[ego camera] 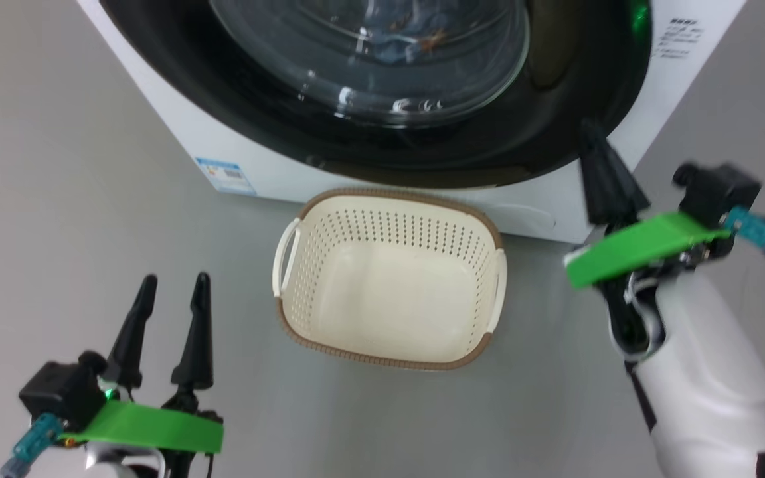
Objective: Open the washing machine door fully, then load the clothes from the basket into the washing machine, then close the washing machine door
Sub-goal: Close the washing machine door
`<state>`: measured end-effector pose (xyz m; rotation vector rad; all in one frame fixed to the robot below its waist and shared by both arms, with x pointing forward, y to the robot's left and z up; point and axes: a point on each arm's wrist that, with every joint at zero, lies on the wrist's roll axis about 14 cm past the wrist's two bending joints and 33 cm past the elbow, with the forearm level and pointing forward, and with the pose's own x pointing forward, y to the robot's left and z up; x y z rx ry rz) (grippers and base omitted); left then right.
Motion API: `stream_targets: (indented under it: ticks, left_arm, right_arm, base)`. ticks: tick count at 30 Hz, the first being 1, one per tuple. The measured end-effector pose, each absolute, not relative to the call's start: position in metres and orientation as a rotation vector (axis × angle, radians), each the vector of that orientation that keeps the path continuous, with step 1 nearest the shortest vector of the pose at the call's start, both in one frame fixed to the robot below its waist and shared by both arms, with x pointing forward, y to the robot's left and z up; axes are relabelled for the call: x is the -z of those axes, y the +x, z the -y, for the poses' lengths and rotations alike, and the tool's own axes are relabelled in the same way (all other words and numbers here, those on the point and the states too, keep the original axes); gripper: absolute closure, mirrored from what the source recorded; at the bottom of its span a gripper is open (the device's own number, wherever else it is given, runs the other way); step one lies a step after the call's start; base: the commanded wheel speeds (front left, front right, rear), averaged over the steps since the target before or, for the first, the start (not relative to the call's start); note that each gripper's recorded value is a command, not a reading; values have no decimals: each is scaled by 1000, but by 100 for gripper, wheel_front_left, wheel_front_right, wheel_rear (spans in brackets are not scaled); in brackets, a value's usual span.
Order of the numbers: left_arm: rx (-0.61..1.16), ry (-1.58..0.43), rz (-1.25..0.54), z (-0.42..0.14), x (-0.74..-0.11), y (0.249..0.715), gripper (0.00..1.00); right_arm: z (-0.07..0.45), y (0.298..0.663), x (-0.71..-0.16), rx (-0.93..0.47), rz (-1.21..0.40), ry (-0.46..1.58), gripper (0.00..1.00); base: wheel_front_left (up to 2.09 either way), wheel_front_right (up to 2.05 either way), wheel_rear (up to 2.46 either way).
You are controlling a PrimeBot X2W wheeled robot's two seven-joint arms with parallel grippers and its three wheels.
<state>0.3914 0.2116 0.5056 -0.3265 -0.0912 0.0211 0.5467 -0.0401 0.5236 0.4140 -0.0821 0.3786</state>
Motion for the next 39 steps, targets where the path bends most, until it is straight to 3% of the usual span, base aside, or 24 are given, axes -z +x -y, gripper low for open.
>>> stream_targets:
  ticks: [11, 39]
  left_arm:
    - [-8, -305, 70, -213, -501, 379, 0]
    - [125, -269, 51, -178, -501, 390, 0]
  right_arm:
    - [67, 497, -508, -340, 30, 374, 0]
    - [192, 416, -495, -43, 28, 319, 0]
  base:
    - [0, 0, 0]
    - [0, 0, 0]
